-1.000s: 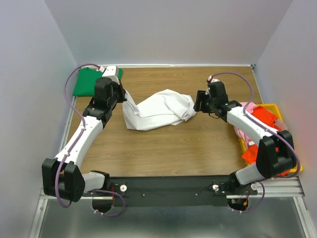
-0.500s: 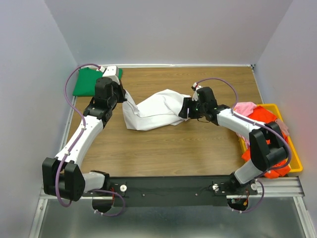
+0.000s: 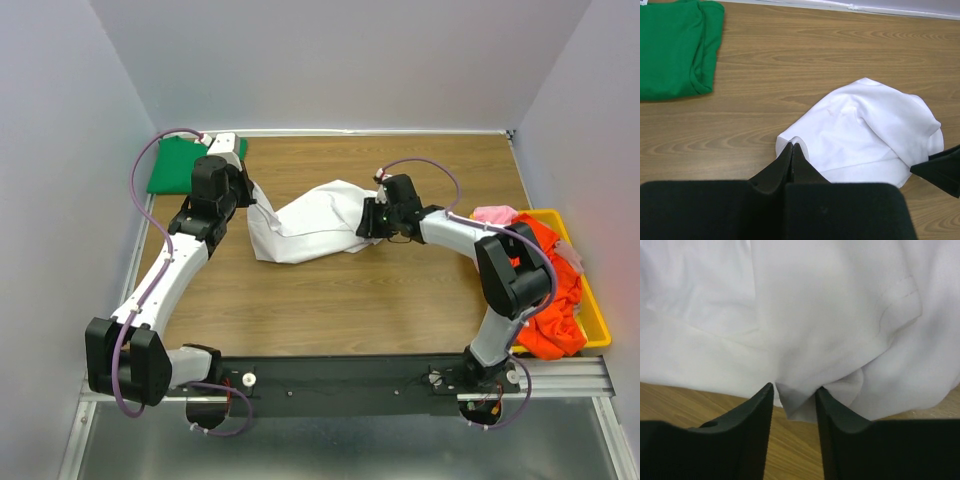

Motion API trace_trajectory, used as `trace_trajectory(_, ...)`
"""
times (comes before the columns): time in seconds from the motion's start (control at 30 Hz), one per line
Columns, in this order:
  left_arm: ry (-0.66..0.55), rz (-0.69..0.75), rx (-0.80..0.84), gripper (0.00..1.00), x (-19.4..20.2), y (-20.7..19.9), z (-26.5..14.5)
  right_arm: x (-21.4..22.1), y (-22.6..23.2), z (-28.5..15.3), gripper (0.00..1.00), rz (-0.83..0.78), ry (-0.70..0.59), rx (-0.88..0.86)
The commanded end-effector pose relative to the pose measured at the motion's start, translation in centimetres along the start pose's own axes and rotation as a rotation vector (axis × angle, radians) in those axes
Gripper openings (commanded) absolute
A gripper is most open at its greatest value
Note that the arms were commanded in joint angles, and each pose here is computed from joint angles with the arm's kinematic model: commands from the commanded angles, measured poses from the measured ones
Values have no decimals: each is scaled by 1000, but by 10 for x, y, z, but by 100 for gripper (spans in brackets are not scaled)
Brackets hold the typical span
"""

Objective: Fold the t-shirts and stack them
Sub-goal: Flatten the tshirt out

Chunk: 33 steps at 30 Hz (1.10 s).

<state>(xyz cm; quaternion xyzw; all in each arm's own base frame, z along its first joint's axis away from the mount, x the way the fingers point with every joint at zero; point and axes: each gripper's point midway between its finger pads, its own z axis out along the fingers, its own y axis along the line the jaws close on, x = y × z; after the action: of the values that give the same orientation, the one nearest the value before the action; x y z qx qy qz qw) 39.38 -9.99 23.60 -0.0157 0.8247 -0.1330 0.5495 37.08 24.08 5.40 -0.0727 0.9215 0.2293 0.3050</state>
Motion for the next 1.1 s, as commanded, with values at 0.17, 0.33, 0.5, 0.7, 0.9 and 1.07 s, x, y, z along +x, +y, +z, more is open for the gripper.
trace_trajectory(0.17,-11,12,-25,0,-2,6,-1,-24,21,0,1,-10,-45,-65)
trace_trajectory(0.33,-15,26,-62,0,-5,13,-1,-32,44,-46,0,0,-96,-148)
trace_trajectory(0.5,-31,57,-237,0,-13,44,-10,-48,47,-100,0,17,-204,-110)
trace_trajectory(0.7,-75,40,-381,0,-27,84,-27,-65,-19,-124,2,77,-311,168)
trace_trajectory(0.9,-76,34,-287,0,-26,73,-22,-45,-97,-98,66,179,-212,330)
trace_trajectory(1.07,-14,24,-151,0,-11,52,-6,-2,-93,-78,78,212,-94,258)
